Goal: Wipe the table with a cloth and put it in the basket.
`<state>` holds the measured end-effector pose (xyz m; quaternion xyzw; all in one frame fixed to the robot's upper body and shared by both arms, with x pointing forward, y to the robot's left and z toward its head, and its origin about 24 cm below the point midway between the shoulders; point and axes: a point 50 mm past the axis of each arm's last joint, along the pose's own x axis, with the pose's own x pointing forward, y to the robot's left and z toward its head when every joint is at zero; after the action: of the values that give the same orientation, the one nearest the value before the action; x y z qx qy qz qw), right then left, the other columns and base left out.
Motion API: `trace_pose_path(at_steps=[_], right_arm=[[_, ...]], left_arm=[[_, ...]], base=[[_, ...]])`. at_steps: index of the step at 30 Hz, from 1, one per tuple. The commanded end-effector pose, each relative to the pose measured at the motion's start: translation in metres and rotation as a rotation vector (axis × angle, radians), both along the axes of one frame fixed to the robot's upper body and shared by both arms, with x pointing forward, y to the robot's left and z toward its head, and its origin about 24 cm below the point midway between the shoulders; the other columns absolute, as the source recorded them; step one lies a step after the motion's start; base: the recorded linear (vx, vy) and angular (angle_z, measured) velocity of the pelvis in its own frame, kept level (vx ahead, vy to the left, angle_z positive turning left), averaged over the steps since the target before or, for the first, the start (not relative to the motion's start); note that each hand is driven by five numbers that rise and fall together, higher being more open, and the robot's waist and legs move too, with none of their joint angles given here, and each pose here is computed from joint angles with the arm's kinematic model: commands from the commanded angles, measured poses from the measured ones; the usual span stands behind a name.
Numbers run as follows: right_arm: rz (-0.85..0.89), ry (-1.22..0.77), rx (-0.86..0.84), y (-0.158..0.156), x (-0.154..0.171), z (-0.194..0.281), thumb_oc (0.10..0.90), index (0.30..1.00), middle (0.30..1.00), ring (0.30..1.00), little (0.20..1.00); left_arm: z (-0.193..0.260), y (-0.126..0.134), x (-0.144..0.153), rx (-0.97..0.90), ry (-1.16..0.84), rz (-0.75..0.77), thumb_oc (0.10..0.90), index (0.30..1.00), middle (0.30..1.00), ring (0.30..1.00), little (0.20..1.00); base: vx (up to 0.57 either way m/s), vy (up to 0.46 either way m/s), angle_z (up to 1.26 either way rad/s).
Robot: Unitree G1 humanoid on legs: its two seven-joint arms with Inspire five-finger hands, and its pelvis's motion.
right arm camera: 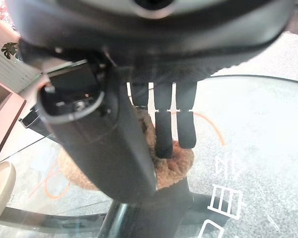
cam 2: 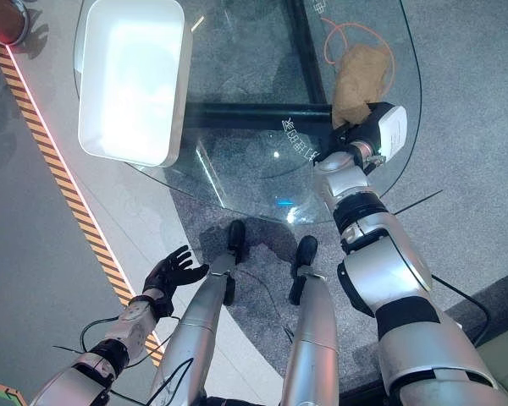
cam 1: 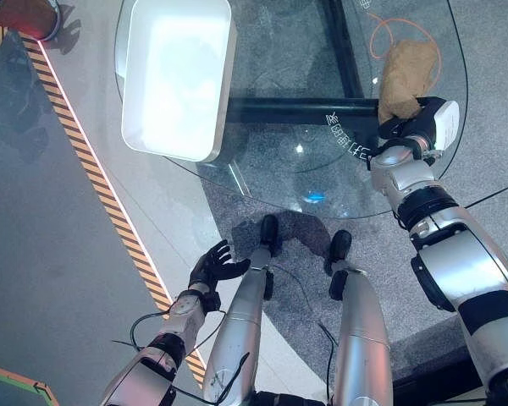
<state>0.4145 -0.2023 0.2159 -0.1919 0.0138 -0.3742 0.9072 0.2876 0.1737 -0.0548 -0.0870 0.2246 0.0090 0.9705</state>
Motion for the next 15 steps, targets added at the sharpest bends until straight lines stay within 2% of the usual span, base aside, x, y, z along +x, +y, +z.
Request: trace_pose_path(at_steps=[1, 5, 15], right_arm=[[0.058, 0.005, -0.075, 0.01, 0.004, 0.009, 0.1, 0.3, 0.3, 0.3, 0.2], [0.082, -0.002, -0.136, 0.013, 0.004, 0.012, 0.1, 0.3, 0.3, 0.3, 0.2], [0.248, -0.039, -0.496, 0.043, 0.007, 0.033, 0.1, 0.3, 0.3, 0.3, 0.2]], left_arm=[[-0.004, 0.001, -0.006, -0.027, -0.007, 0.026, 0.8, 0.9, 0.9, 0.9, 0.9], [-0.004, 0.0, -0.006, -0.027, -0.009, 0.026, 0.8, 0.9, 0.9, 0.9, 0.9], [0.001, -0.002, -0.001, -0.018, -0.019, 0.015, 0.8, 0.9, 0.9, 0.9, 0.9]], base=[[0.0, 0.0, 0.0], [0.0, 0.0, 0.0], [0.0, 0.0, 0.0]])
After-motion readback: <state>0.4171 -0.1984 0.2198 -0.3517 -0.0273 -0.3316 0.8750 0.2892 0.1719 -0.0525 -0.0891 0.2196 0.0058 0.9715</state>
